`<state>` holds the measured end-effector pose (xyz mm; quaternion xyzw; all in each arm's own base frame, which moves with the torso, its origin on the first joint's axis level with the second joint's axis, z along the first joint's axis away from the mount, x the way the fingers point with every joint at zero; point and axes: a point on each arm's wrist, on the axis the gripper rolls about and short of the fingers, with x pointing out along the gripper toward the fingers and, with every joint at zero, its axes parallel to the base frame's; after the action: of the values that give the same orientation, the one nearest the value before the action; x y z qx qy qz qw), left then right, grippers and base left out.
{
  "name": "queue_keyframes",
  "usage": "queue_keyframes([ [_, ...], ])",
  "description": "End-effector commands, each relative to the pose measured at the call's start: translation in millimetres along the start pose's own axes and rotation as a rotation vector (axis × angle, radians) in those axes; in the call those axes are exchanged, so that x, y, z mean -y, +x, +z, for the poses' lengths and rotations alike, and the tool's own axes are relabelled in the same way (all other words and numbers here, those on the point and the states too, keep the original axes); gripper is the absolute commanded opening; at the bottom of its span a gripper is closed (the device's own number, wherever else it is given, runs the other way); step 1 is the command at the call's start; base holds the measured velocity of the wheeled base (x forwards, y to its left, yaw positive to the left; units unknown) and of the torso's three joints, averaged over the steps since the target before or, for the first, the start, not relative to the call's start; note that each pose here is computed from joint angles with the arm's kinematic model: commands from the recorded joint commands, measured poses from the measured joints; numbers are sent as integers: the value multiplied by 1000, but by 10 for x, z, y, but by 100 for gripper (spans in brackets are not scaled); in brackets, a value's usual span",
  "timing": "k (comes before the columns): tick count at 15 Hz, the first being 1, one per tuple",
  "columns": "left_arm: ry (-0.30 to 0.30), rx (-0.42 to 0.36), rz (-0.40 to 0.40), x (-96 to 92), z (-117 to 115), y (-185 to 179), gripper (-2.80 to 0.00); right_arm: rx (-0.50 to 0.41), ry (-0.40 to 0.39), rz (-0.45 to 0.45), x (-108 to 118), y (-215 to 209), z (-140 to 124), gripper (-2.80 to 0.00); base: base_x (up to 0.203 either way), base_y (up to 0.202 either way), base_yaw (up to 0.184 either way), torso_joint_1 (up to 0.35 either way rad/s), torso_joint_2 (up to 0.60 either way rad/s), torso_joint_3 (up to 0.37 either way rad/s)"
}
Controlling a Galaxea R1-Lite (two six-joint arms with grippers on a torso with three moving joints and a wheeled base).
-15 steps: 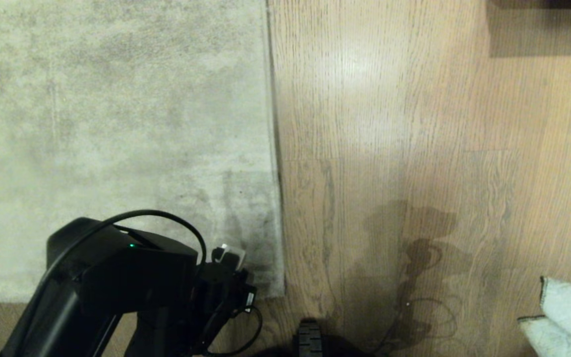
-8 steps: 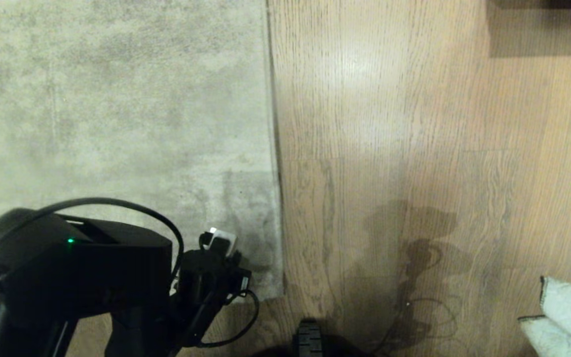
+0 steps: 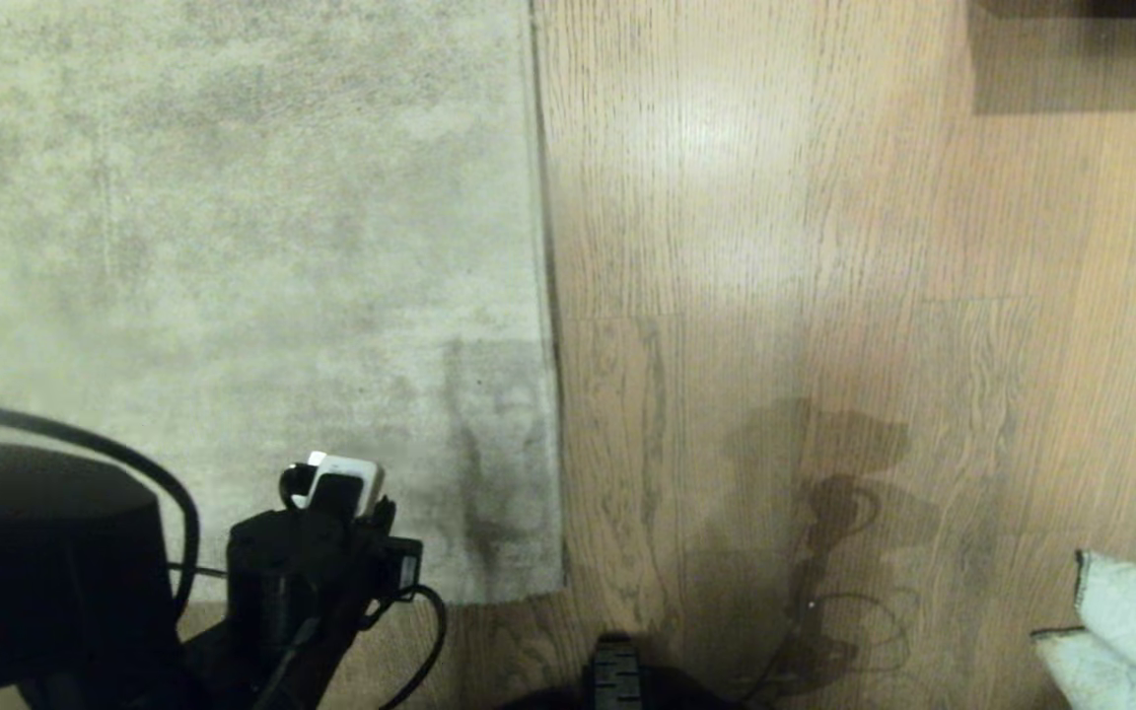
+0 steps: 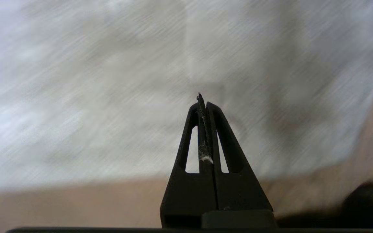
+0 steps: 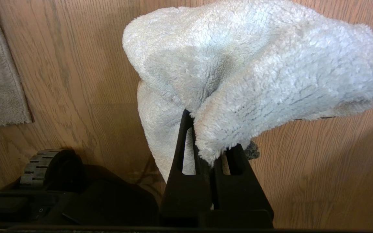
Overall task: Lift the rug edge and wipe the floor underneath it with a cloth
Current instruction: Lay down the carpet, then put down the rag
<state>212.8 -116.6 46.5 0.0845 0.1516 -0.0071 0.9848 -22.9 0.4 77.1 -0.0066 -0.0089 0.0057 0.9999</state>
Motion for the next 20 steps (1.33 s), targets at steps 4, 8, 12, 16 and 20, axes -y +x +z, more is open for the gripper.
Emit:
queue_keyframes([
  [4,-63,65,78,-348,120,-360,-280,-1,-1,1,0,1,1,-280,0,0,0,0,0,0],
  [8,-86,112,114,-457,213,-408,-280,-1,-1,1,0,1,1,-280,0,0,0,0,0,0],
  [12,-133,168,190,-658,318,-458,-280,-1,-1,1,0,1,1,-280,0,0,0,0,0,0],
  [16,-192,244,268,-972,425,-535,-280,-1,-1,1,0,1,1,-280,0,0,0,0,0,0],
  [20,-223,319,318,-1378,474,-645,-280,-1,-1,1,0,1,1,-280,0,0,0,0,0,0],
])
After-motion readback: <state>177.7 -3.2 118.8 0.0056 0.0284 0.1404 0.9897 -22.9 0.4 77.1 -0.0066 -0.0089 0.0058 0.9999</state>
